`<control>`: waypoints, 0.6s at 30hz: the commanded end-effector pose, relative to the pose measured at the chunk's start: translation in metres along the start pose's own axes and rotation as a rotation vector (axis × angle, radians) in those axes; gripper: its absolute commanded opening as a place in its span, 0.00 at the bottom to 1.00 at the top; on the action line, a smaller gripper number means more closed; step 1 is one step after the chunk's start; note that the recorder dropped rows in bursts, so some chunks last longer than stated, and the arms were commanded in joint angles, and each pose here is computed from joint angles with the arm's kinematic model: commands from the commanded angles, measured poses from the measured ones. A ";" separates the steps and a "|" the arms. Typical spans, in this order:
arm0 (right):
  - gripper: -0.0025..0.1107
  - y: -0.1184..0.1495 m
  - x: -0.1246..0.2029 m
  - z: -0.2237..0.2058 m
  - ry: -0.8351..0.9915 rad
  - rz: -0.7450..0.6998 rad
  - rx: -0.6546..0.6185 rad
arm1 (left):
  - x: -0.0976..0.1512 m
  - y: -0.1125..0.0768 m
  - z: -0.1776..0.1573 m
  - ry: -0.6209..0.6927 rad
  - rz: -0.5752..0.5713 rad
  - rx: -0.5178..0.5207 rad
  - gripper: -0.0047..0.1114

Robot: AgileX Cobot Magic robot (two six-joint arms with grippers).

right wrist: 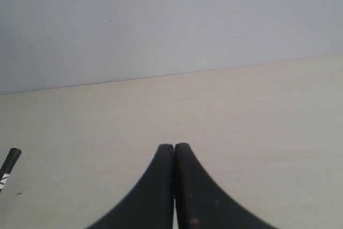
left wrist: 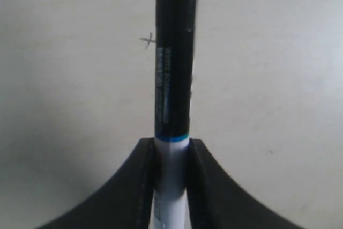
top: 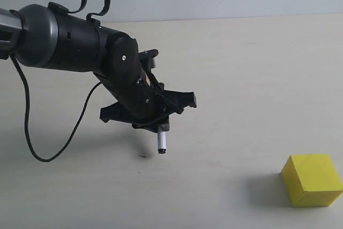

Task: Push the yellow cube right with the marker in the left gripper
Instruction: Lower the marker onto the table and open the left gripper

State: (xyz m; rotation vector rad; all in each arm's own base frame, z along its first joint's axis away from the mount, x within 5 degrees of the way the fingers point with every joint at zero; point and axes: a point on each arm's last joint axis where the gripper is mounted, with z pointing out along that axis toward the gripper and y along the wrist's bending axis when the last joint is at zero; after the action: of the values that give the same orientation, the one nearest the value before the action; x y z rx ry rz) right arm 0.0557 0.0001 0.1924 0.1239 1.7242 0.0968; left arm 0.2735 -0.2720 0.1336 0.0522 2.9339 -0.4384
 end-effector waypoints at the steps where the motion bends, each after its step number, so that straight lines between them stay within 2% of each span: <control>1: 0.02 0.000 0.001 0.000 -0.006 -0.006 0.004 | -0.004 0.005 0.006 0.018 -0.030 -0.015 0.04; 14: 0.02 0.000 0.001 0.000 -0.006 -0.006 0.004 | -0.003 0.011 0.017 0.046 -0.044 -0.038 0.04; 16: 0.02 0.000 0.001 0.000 -0.006 -0.006 0.004 | -0.003 0.011 0.018 0.049 -0.044 -0.041 0.08; 18: 0.02 0.000 0.001 0.000 -0.006 -0.006 0.004 | -0.003 0.011 0.018 0.049 -0.044 -0.041 0.17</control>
State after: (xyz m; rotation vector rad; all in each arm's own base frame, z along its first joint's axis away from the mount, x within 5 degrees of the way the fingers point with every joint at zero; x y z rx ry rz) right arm 0.0557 0.0001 0.1924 0.1239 1.7242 0.0968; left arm 0.2790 -0.2673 0.1171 0.0058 2.9871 -0.3955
